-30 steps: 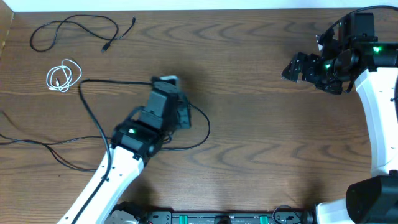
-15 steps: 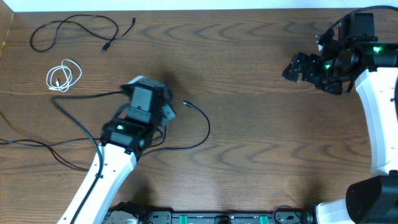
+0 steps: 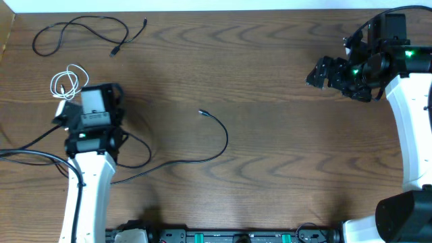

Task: Untangle cables
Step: 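Drag the black cable end to the upper left with the left gripper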

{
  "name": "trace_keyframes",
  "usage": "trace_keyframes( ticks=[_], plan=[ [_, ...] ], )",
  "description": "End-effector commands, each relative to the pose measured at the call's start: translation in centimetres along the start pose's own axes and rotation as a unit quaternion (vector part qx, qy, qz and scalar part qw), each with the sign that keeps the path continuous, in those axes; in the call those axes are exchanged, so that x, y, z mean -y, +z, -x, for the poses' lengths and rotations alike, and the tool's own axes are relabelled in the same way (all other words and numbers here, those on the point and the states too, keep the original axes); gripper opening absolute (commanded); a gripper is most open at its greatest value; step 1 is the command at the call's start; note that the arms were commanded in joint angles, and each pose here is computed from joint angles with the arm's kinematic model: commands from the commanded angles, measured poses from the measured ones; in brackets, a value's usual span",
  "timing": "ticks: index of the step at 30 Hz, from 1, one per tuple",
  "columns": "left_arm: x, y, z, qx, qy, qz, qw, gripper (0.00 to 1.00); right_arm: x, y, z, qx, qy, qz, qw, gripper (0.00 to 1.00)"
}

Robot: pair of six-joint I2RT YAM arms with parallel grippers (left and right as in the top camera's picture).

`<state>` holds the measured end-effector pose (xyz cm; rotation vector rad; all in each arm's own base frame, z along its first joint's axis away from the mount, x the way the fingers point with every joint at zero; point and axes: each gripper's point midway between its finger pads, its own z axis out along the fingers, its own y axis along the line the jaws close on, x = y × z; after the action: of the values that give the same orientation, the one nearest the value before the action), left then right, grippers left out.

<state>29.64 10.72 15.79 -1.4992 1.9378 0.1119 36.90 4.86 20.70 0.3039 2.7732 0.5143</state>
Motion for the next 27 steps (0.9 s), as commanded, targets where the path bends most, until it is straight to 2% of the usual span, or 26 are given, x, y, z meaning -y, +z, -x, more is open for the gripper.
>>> trace_keyframes(
  ticks=[1, 9, 13, 16, 18, 21, 22, 23, 27],
  plan=[
    [-2.6, 1.7, 1.9, 0.032, -0.009, 0.062, 0.998, 0.08, -0.6, -0.7, 0.6, 0.014, -0.01, 0.009, 1.0, 0.99],
    [-8.0, 5.7, 4.1, 0.077, -0.009, 0.203, 0.976, 0.08, -0.5, -0.7, 0.5, 0.012, -0.009, 0.008, 1.0, 0.99],
    [-10.0, 7.1, 4.1, 0.072, -0.008, 0.245, 0.967, 0.08, -0.5, -0.7, 0.5, 0.012, -0.009, 0.008, 1.0, 0.99],
    [-10.9, 7.9, 4.2, 0.072, -0.006, 0.265, 0.961, 0.08, -0.5, -0.7, 0.5, 0.013, -0.009, 0.008, 1.0, 0.99],
    [-10.9, 8.6, 4.0, 0.068, 0.006, 0.268, 0.961, 0.15, -0.6, -0.7, 0.6, 0.014, -0.009, 0.009, 1.0, 0.99],
    [-10.4, 9.7, 3.6, 0.058, 0.043, 0.266, 0.961, 0.15, -0.6, -0.7, 0.7, 0.016, -0.01, 0.01, 1.0, 0.99],
    [-10.4, 10.0, 3.5, 0.055, 0.053, 0.267, 0.961, 0.17, -0.6, -0.7, 0.7, 0.016, -0.01, 0.01, 1.0, 0.99],
    [-10.5, 10.3, 3.2, 0.05, 0.061, 0.271, 0.959, 0.24, -0.6, -0.7, 0.7, 0.016, -0.01, 0.01, 1.0, 0.99],
    [-11.1, 10.9, 2.5, 0.038, 0.07, 0.284, 0.956, 0.24, -0.6, -0.7, 0.7, 0.016, -0.01, 0.009, 1.0, 0.99]
  ],
)
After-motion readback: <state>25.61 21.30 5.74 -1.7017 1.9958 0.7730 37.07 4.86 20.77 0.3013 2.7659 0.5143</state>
